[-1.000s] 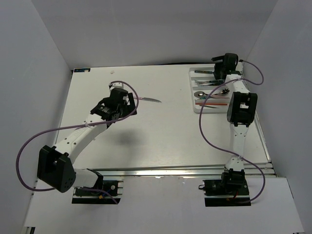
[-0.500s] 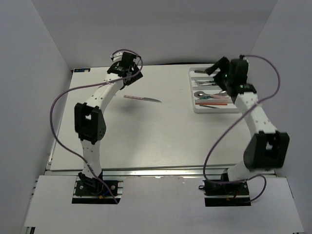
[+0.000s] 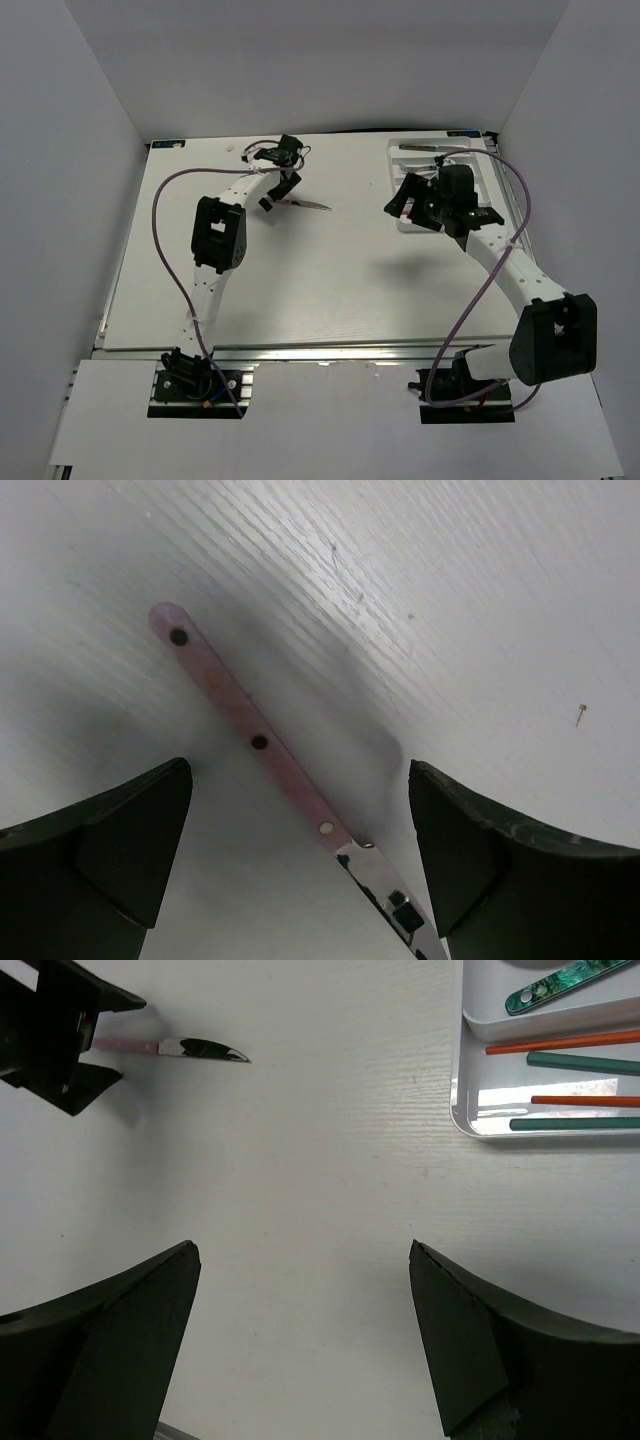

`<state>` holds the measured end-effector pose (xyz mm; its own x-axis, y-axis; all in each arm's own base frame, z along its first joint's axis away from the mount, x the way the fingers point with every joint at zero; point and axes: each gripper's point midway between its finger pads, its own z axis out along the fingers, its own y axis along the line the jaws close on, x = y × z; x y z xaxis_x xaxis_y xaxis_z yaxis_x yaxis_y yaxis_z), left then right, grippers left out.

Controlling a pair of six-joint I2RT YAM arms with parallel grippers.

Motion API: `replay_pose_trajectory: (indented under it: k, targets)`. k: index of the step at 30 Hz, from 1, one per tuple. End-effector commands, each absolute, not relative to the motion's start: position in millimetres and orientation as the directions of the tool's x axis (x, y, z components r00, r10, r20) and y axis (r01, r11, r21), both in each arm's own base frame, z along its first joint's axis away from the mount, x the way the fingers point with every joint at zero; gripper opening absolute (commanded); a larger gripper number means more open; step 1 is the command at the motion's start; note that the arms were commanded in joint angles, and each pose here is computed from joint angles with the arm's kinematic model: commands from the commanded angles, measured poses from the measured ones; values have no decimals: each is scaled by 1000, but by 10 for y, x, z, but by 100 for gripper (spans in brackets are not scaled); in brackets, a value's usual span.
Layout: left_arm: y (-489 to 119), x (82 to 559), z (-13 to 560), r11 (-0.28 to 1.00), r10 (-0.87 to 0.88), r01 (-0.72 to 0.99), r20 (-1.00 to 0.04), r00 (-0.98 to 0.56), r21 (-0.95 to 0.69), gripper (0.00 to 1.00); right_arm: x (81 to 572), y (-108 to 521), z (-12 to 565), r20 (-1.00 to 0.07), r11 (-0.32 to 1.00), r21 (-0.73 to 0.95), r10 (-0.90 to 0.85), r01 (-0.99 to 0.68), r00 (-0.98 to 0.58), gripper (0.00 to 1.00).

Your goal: Sort the eating utensils into containers

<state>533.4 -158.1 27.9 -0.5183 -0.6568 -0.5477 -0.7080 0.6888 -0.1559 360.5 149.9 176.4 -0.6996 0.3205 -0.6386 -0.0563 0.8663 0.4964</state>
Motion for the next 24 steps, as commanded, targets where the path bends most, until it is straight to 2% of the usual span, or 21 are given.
replay_pose_trajectory:
  k: [1,6,7,8,10,13,15,17,19,22,24]
  targets:
    - [-1596,5380,467,672,-654,-721,-591,-472,-167,98,3495,1469,1859,-689,878,458,251,-139,-680,89]
    - [-1585,5190,199,706,-590,-706,-594,-546,-53,88,3424,1442,1947,-723,881,438,226,-180,-653,89]
    - [-1576,5138,140,710,-583,-704,-586,-562,-32,76,3416,1445,1960,-725,881,437,224,-183,-651,89]
    - [-1571,5100,94,711,-579,-703,-580,-572,-17,70,3397,1445,1981,-729,879,438,224,-189,-647,89]
    - [-1571,4995,-24,716,-575,-698,-559,-598,10,57,3371,1451,2022,-736,874,442,225,-201,-638,89]
    - [-1625,4885,-213,735,-573,-677,-502,-647,34,45,3333,1451,2026,-740,868,447,222,-217,-635,89]
    - [-1635,4812,-322,748,-558,-660,-471,-683,70,31,3301,1446,2000,-740,866,448,218,-223,-637,89]
    - [-1655,4706,-417,765,-539,-636,-440,-718,100,25,3274,1451,2006,-745,861,450,214,-239,-632,89]
    - [-1699,4628,-457,784,-529,-614,-414,-740,95,23,3247,1466,1980,-740,855,456,209,-249,-639,89]
    - [-1701,4408,-532,801,-522,-592,-380,-763,88,3,3219,1518,1990,-736,837,473,203,-275,-646,89]
    - [-1741,4207,-650,824,-509,-561,-342,-790,71,0,3209,1537,1981,-733,832,478,202,-281,-650,89]
